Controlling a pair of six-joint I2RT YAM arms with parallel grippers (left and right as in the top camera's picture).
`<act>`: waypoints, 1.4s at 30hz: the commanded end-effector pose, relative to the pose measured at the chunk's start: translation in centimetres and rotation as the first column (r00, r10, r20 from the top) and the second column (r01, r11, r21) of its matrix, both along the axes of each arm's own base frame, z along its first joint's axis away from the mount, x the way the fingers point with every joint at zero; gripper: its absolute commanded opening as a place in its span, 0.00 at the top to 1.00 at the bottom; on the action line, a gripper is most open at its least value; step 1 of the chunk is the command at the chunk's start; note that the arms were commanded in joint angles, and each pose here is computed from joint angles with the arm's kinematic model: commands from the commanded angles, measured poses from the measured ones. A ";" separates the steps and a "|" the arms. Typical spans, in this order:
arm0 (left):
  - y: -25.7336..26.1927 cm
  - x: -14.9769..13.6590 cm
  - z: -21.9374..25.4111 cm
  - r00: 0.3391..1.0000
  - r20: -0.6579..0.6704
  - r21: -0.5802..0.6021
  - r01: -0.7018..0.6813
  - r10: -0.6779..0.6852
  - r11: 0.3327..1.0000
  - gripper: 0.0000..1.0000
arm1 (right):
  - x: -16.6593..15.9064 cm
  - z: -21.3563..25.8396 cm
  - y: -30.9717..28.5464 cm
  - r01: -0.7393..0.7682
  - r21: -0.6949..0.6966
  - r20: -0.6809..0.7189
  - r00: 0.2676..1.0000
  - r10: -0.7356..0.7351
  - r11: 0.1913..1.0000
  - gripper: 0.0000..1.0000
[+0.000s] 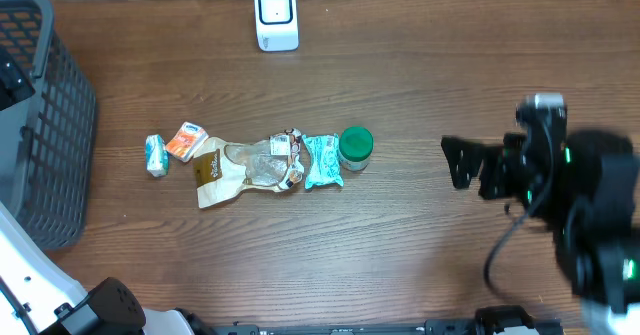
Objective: Scan the item barcode
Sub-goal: 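Move the right gripper over the green-capped jar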
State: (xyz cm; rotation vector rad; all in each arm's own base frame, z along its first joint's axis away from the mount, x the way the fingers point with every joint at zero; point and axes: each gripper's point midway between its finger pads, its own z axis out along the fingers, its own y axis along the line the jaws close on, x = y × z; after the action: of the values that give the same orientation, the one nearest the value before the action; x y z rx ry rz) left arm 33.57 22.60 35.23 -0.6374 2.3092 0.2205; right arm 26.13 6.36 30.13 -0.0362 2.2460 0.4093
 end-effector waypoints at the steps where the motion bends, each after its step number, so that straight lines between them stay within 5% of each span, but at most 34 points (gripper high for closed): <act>1: 0.0 0.1 -0.2 1.000 -0.006 0.001 0.016 -0.016 1.000 0.00 | 2.3 0.8 0.3 -0.007 -0.007 -0.098 0.995 0.006 1.000 0.00; 5: -0.1 0.1 -0.2 1.000 -0.006 0.001 0.016 -0.016 1.000 0.01 | 5.7 -0.6 0.7 -0.008 0.000 -0.162 0.987 0.008 1.000 0.00; 11: 0.0 0.1 -0.2 1.000 -0.006 0.001 0.016 -0.016 1.000 0.01 | 8.8 -2.9 5.7 -0.170 0.228 -0.220 0.950 0.221 0.959 0.01; 13: 0.0 0.1 -0.2 1.000 -0.006 0.001 0.016 -0.016 1.000 0.00 | 9.5 -4.1 6.9 -0.195 0.231 -0.240 0.938 0.251 0.953 0.09; 21: 0.0 0.1 -0.2 1.000 -0.006 0.001 0.016 -0.016 1.000 0.01 | 10.9 -12.6 11.7 -0.155 0.073 -0.434 0.884 0.172 0.985 0.09; 31: -0.1 0.1 -0.2 1.000 -0.006 0.001 0.016 -0.016 1.000 0.00 | 12.4 -18.8 13.4 -0.150 -0.175 -0.454 0.889 0.056 0.973 0.03; 42: -0.1 0.1 -0.2 1.000 -0.006 0.001 0.016 -0.016 1.000 0.01 | 11.1 -22.0 15.6 -0.341 -0.152 -0.519 0.827 0.219 0.928 0.04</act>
State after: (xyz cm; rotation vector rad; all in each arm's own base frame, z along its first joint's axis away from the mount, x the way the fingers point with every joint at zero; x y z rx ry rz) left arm 33.57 22.60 35.21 -0.6379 2.3094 0.2202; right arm 37.40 20.62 8.00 -0.3156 2.8246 0.2859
